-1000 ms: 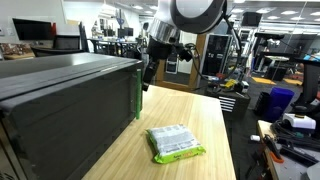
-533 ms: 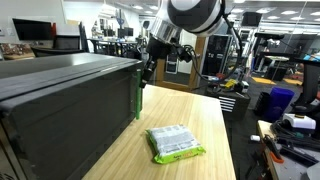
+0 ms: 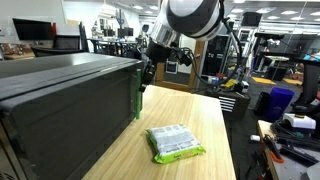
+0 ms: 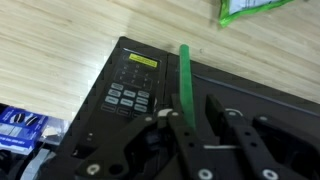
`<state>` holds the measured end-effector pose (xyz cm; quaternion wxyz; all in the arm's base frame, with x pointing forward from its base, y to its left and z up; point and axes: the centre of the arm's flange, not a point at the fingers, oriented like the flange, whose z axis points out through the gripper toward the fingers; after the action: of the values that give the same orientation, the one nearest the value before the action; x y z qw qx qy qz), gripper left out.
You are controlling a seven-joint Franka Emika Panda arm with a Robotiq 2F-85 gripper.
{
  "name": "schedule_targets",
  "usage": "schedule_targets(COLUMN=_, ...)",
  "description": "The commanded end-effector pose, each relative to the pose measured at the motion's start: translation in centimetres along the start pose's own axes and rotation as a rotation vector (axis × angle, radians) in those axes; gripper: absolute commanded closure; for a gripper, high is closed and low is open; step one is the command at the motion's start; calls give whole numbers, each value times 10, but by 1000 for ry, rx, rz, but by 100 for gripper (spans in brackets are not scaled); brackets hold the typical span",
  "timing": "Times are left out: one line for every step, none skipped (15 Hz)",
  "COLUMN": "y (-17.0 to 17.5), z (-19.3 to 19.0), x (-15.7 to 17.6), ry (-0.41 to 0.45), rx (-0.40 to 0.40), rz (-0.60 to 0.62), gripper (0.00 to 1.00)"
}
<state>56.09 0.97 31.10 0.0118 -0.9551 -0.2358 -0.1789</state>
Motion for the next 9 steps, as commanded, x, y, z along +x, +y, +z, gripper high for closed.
schedule_targets(y=2, z=4, x=10, ry=38, rx=-9, rz=33, gripper=38)
schedule_targets(y=3, z=5, x=13, ry=50, rx=-18, rz=37, gripper=30)
schedule_targets(y=5, z=7, x=18, ry=63, rx=-26, rz=38, gripper=23)
schedule_targets(y=7, z=8, x=21, ry=72, rx=-34, rz=38, gripper=16)
schedule_targets(y=8, z=11, x=24, ry=73, rx=-33, rz=39, gripper=13)
schedule_targets(y=7, z=13, x=23, ry=67, rx=-26, rz=41, gripper=53)
schedule_targets(y=6, z=13, x=23, ry=64, rx=-21, rz=43, gripper=49)
schedule_targets(y=5, z=13, x=21, ry=64, rx=-11, rz=40, gripper=51)
schedule_targets(y=7, z=11, x=20, ry=70, rx=-14, rz=40, gripper=59)
